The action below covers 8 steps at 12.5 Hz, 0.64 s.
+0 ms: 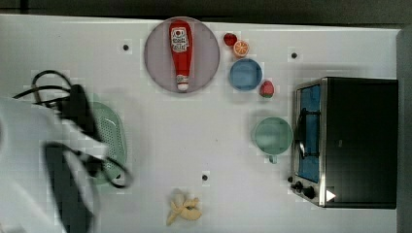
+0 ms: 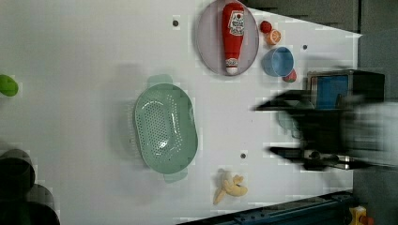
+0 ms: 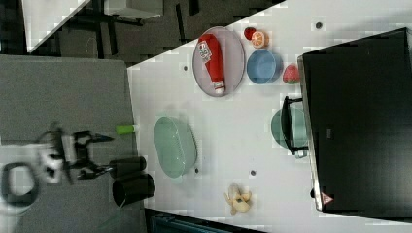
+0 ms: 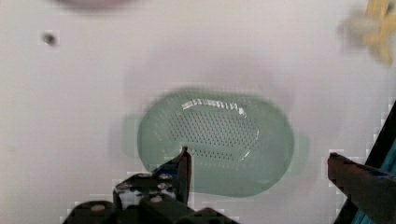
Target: Drag strainer right to left.
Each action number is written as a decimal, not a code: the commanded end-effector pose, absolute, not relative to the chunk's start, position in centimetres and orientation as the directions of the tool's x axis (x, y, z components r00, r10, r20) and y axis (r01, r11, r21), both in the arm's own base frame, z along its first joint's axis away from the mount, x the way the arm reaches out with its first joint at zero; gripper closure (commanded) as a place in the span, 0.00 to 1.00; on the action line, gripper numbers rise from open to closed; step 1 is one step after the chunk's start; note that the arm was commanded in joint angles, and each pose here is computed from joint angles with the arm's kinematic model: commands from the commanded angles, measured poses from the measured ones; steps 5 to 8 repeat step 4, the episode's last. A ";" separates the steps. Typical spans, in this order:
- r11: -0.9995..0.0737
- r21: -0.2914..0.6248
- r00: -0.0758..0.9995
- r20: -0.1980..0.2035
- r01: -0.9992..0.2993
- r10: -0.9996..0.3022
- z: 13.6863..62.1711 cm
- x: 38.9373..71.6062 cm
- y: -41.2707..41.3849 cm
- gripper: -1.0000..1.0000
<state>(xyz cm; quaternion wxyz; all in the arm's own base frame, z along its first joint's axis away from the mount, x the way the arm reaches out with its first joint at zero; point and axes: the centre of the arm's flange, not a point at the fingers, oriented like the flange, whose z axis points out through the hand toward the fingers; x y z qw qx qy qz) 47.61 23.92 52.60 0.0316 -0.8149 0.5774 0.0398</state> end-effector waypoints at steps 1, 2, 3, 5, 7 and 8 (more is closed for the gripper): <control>-0.477 -0.017 0.477 -0.084 -0.879 -0.875 56.7 48.2 10.8 0.00; -0.524 -0.020 0.524 -0.050 -0.852 -0.850 58.4 47.5 6.9 0.00; -0.566 -0.015 0.566 -0.017 -0.824 -0.824 59.6 46.7 3.1 0.00; -0.596 -0.005 0.596 0.009 -0.803 -0.803 60.5 46.0 -0.2 0.00; -0.596 -0.005 0.596 0.009 -0.803 -0.803 60.5 46.0 -0.2 0.00; -0.596 -0.005 0.596 0.009 -0.803 -0.803 60.5 46.0 -0.2 0.00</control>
